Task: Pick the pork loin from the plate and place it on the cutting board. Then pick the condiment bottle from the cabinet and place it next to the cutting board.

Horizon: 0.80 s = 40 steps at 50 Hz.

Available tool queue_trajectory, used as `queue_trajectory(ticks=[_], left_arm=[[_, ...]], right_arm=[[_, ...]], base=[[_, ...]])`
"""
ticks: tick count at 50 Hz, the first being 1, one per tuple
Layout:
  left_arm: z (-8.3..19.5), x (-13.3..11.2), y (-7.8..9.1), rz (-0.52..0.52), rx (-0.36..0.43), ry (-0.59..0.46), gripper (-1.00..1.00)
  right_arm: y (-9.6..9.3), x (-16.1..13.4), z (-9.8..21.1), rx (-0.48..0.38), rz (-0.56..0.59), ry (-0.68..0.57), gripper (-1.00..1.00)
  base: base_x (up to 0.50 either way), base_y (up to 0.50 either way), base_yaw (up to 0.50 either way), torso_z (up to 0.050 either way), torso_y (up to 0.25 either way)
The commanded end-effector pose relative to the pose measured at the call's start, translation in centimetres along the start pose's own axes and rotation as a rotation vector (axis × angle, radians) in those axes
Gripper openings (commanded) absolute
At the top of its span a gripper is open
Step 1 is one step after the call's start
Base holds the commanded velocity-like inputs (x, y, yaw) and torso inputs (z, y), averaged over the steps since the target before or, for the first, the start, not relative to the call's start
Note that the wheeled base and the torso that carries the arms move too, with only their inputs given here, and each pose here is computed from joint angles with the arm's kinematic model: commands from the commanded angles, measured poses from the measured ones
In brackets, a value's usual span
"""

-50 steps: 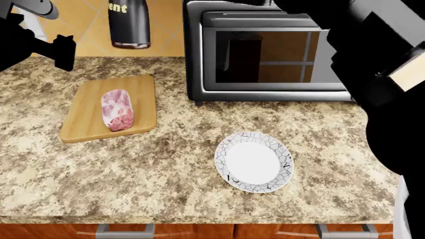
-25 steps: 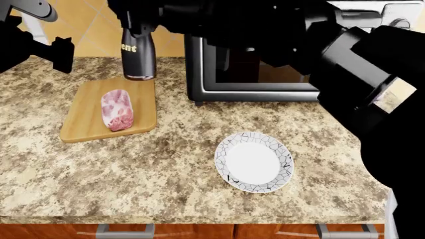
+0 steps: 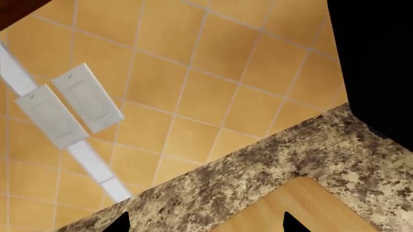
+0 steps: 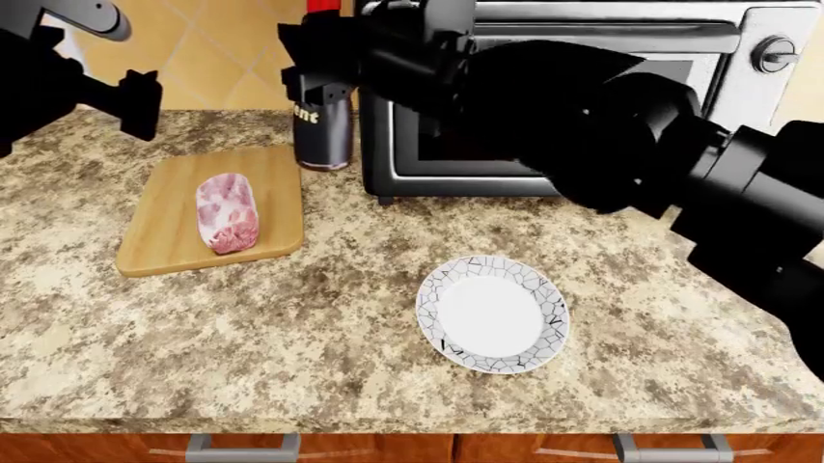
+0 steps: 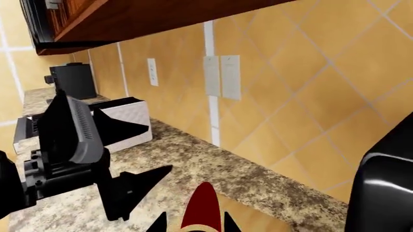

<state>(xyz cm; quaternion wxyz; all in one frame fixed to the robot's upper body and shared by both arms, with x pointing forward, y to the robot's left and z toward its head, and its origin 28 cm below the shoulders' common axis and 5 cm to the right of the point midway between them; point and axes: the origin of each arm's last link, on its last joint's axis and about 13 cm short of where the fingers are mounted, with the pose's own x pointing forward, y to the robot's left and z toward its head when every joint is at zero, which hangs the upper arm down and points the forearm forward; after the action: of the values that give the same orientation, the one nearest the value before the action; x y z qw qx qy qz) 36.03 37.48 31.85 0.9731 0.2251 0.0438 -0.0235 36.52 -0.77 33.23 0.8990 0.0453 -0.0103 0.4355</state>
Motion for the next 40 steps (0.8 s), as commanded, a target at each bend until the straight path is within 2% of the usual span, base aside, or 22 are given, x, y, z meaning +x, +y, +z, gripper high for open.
queue_trajectory(ticks=[1, 21, 32, 40], left_arm=[[0.4, -0.1, -0.4, -0.017, 0.008, -0.012, 1.00], [0.6, -0.1, -0.6, -0.024, 0.009, -0.021, 1.00], [0.6, -0.2, -0.6, -0.026, 0.008, -0.024, 1.00], [0.4, -0.2, -0.6, -0.024, 0.006, -0.022, 1.00]], right_arm=[[0.2, -0.8, -1.2, 0.007, -0.026, -0.038, -1.00], [1.1, -2.7, -3.9, -0.059, -0.074, -0.034, -1.00], [1.1, -2.7, -6.1, -0.104, -0.081, -0.021, -1.00], [1.0, -2.2, -7.5, -0.107, -0.077, -0.040, -1.00]], base=[[0.00, 0.00, 0.00, 0.000, 0.000], [0.00, 0.00, 0.00, 0.000, 0.001], [0.00, 0.00, 0.00, 0.000, 0.000], [0.00, 0.00, 0.00, 0.000, 0.000]])
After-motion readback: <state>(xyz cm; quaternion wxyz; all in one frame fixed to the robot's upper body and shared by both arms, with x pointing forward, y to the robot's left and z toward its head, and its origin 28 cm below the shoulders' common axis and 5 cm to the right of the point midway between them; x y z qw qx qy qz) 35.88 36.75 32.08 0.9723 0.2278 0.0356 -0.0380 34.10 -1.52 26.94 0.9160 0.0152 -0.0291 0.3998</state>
